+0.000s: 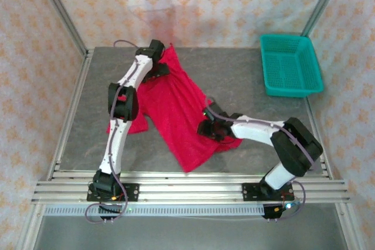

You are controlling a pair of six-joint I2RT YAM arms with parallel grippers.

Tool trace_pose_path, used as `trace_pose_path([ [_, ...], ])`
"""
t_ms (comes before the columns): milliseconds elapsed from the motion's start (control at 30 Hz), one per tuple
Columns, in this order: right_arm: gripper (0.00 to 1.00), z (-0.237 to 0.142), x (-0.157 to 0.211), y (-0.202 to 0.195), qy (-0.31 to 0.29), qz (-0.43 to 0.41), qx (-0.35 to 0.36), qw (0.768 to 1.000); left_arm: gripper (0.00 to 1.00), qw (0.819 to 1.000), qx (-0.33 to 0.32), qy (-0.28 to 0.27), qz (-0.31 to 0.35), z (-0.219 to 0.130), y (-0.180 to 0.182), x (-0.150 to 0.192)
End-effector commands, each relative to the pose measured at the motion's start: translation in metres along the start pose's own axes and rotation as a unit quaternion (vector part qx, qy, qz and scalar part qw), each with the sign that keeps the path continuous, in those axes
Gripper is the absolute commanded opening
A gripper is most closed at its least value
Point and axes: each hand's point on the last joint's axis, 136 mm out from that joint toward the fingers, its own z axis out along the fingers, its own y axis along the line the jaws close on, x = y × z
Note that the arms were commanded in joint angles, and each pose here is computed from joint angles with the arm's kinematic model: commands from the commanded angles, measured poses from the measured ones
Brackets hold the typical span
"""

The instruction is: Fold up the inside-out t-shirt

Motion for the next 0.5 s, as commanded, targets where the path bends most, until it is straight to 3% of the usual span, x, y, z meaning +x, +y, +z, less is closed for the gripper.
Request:
trace_pose_path([
  [0, 0.54, -0.033, -0.023, 0.002, -0.055, 0.027, 0.023, 0.998, 0.98, 0.996, 0.035, 0.066, 0.048, -0.018, -0.019, 0.03],
  [100, 0.61, -0.05, -0.058, 0.003, -0.101, 0.001, 0.033, 0.994, 0.99, 0.996, 0.031, 0.056, 0.069, -0.058, -0.01, 0.026],
  [167, 0.61, -0.044, -0.079, 0.002, -0.097, -0.001, 0.034, 0.995, 0.99, 0.997, 0.016, 0.038, 0.072, -0.086, 0.006, 0.024],
  [333, 0.53, -0.008, -0.123, 0.017, -0.065, -0.063, 0.082, 0.992, 0.99, 0.999, 0.037, -0.006, 0.033, -0.142, 0.044, 0.038],
  [467, 0.46, 0.018, -0.157, 0.019, -0.052, -0.135, 0.161, 0.976, 0.98, 0.998, 0.068, -0.009, 0.001, -0.15, 0.066, 0.072],
])
